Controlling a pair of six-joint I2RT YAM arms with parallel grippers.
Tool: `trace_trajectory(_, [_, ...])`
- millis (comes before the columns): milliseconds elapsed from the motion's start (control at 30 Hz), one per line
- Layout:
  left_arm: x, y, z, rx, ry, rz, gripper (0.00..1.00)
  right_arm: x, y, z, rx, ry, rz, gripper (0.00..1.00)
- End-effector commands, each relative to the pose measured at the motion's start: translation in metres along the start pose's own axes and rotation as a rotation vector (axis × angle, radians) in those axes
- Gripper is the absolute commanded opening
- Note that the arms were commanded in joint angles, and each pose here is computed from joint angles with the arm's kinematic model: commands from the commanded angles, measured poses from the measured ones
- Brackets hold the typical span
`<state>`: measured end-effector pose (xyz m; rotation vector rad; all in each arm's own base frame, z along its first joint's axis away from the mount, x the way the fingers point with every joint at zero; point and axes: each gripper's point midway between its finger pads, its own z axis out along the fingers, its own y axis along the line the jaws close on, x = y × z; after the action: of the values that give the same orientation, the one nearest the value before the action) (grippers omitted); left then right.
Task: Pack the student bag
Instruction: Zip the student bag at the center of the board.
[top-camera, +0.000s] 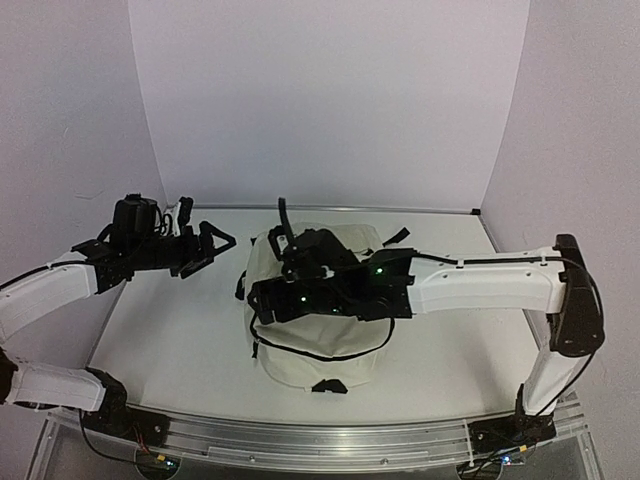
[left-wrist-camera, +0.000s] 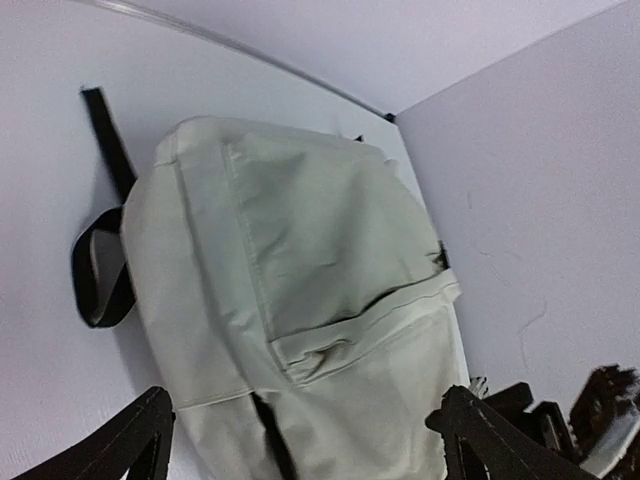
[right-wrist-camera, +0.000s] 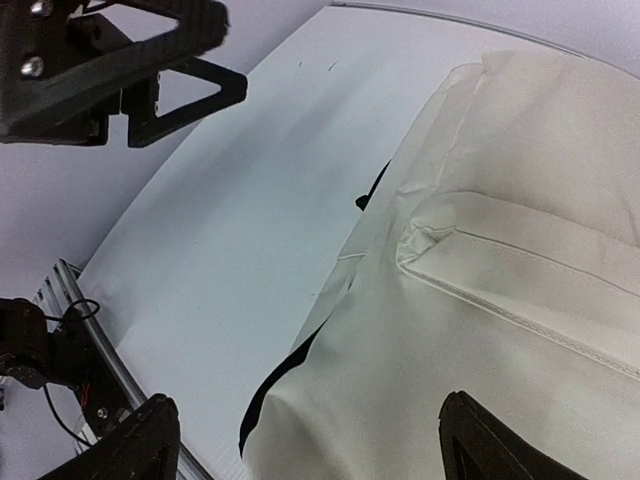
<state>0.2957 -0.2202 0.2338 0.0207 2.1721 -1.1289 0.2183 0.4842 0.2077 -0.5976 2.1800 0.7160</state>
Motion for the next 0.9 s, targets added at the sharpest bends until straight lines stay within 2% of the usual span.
trace_trajectory(0, [0.039, 0.038, 0.010, -0.085, 0.121, -0.161, 0.90, 0.016, -0.002, 0.012, 0.162, 0.073, -0.119, 0.89])
trace_trajectory(133, [0.060, 0.041, 0.015, -0.023, 0.171, -0.208, 0.81, 0.031, -0.014, 0.028, 0.259, 0.127, -0.144, 0.85])
trace_trajectory(300, [0.081, 0.056, 0.011, -0.051, 0.194, -0.258, 0.80, 0.033, -0.026, 0.044, 0.395, 0.146, -0.111, 0.78])
trace_trajectory(467, [0.084, 0.055, 0.013, -0.029, 0.203, -0.262, 0.78, 0.036, -0.037, 0.052, 0.481, 0.139, -0.095, 0.67])
trace_trajectory(533, [0.084, 0.052, 0.014, -0.013, 0.210, -0.251, 0.77, 0.036, -0.039, 0.055, 0.503, 0.132, -0.090, 0.57])
trace_trajectory(567, [0.084, 0.051, 0.014, -0.004, 0.215, -0.247, 0.76, 0.036, -0.040, 0.057, 0.515, 0.128, -0.086, 0.50])
trace_trajectory(633, [0.085, 0.047, 0.015, 0.017, 0.225, -0.240, 0.74, 0.030, -0.041, 0.055, 0.528, 0.110, -0.065, 0.27])
trace_trajectory(767, [0.087, 0.039, 0.017, 0.056, 0.245, -0.223, 0.72, 0.017, -0.042, 0.043, 0.518, 0.076, -0.021, 0.02])
trace_trajectory(867, [0.093, 0.036, 0.023, 0.058, 0.267, -0.216, 0.72, 0.014, -0.051, 0.041, 0.480, 0.082, 0.027, 0.00])
